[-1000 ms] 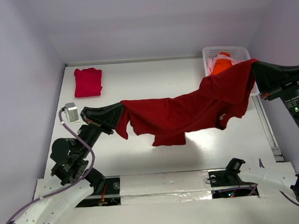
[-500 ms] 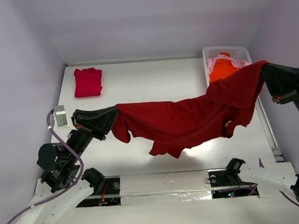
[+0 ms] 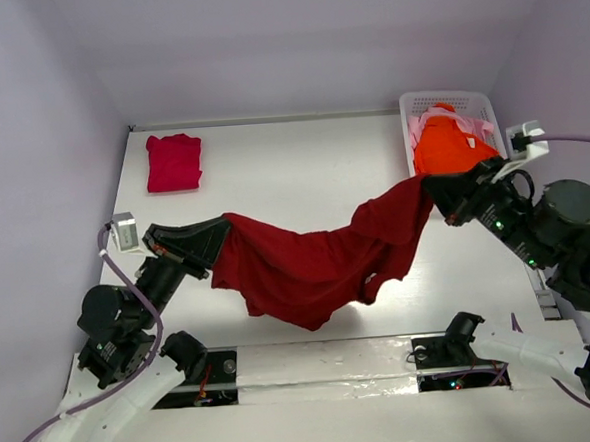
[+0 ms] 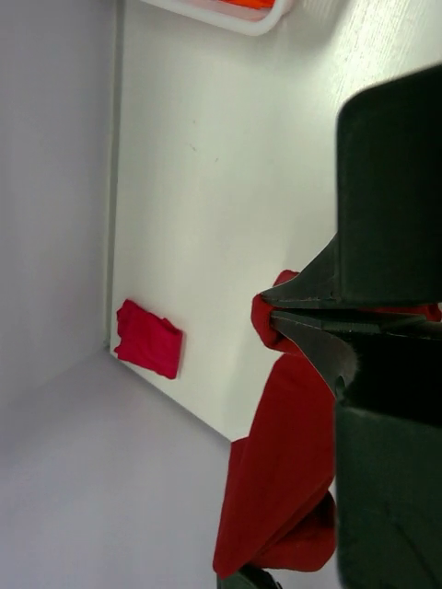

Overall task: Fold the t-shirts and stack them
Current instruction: Flatten the tshirt out

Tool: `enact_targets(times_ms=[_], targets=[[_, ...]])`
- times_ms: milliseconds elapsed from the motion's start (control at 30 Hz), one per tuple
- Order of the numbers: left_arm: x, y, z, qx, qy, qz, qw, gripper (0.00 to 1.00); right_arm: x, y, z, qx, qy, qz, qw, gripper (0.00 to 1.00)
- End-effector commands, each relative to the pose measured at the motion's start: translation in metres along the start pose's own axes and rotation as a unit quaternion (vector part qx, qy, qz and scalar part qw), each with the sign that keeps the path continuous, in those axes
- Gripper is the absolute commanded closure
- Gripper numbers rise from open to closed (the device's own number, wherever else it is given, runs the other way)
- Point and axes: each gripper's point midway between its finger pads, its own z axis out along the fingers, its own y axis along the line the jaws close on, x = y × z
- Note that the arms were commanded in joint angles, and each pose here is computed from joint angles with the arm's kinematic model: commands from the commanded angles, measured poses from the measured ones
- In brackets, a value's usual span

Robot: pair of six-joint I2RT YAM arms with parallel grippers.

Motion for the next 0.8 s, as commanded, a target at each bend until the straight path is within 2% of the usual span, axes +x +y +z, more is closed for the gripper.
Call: enact_targets(times_ms=[0, 100, 200, 333, 433, 600, 767], targets=[[-0.003, 0.010, 0.012, -0.020, -0.016, 0.001, 1.000, 1.00, -0.007, 0.000, 0.004, 0.007, -0.025, 0.028, 0.999, 1.00], [0.008, 0.022, 0.022, -0.039, -0.009, 0.001, 0.999, 1.00, 0.001, -0.002, 0.015, 0.021, -0.018, 0.024, 0.999, 1.00], [0.016, 0.016, 0.032, -0.014, 0.004, -0.003, 1.000, 1.00, 0.005, 0.001, 0.024, 0.017, -0.015, 0.016, 1.000, 1.00], [0.010, 0.009, 0.035, 0.002, -0.007, 0.001, 1.000, 1.00, 0.002, -0.001, 0.027, 0.022, -0.025, 0.008, 0.999, 1.00], [0.001, 0.001, 0.034, 0.018, -0.021, 0.003, 1.000, 1.00, -0.016, 0.002, 0.022, 0.016, -0.049, -0.002, 0.999, 1.00], [-0.032, -0.020, 0.033, 0.031, -0.047, 0.028, 0.998, 1.00, -0.086, 0.012, -0.011, -0.003, -0.121, 0.004, 0.993, 1.00], [-0.052, -0.038, 0.030, 0.053, -0.060, 0.040, 0.996, 1.00, -0.113, 0.015, -0.029, -0.014, -0.149, 0.003, 0.989, 1.00]])
